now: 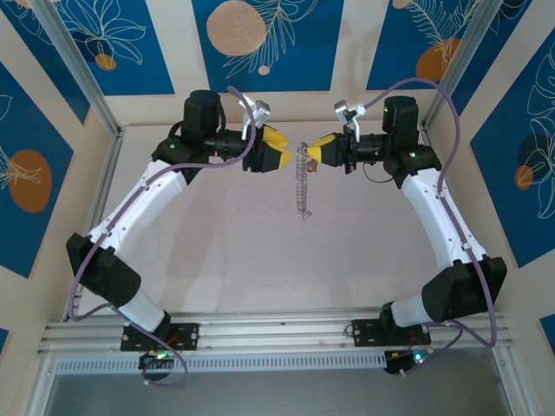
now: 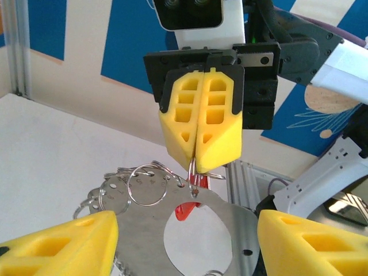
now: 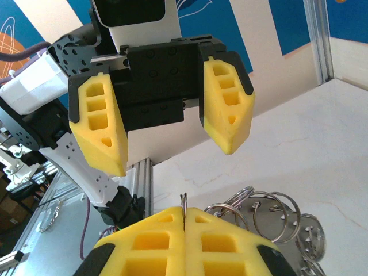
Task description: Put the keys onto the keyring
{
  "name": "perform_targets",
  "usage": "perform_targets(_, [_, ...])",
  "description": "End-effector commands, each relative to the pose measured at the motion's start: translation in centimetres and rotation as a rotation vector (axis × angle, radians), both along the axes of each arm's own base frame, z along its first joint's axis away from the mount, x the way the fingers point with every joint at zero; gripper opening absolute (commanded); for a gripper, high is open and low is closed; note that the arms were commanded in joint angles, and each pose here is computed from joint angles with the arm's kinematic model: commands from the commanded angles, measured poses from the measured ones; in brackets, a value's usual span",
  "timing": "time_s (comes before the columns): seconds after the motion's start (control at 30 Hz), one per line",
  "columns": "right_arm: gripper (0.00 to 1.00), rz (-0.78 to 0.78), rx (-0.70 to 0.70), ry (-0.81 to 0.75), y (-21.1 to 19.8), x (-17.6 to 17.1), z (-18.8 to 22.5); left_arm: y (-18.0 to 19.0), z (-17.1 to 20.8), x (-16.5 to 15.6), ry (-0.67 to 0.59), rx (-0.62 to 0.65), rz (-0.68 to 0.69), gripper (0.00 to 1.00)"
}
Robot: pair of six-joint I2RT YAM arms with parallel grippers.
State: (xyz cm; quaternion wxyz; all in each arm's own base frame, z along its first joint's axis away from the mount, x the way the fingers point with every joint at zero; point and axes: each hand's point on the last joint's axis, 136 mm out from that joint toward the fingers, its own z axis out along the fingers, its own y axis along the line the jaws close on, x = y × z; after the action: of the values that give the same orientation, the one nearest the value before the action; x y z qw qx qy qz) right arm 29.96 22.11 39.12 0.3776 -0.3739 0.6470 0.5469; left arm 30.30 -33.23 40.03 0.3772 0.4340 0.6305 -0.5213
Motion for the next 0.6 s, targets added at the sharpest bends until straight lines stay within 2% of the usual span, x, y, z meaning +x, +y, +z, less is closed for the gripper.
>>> perform_targets(0.0, [0.0, 0.052, 0.012, -0.009, 0.0, -1.0, 0.8, 0.1, 0.2, -0.6, -0.003, 0.002, -0.059, 0.65])
perform_targets(0.27, [0.0, 0.051, 0.01, -0.006, 0.4, -0.8, 0.6, -0.5, 0.5, -0.3, 0.013, -0.02, -0.093, 0.52])
perform_targets(0.57, [0.0, 0.06, 0.01, -0.013, 1.2, -0.9, 0.6, -1.1, 0.5, 0.0, 0.026, -0.03, -0.1, 0.45])
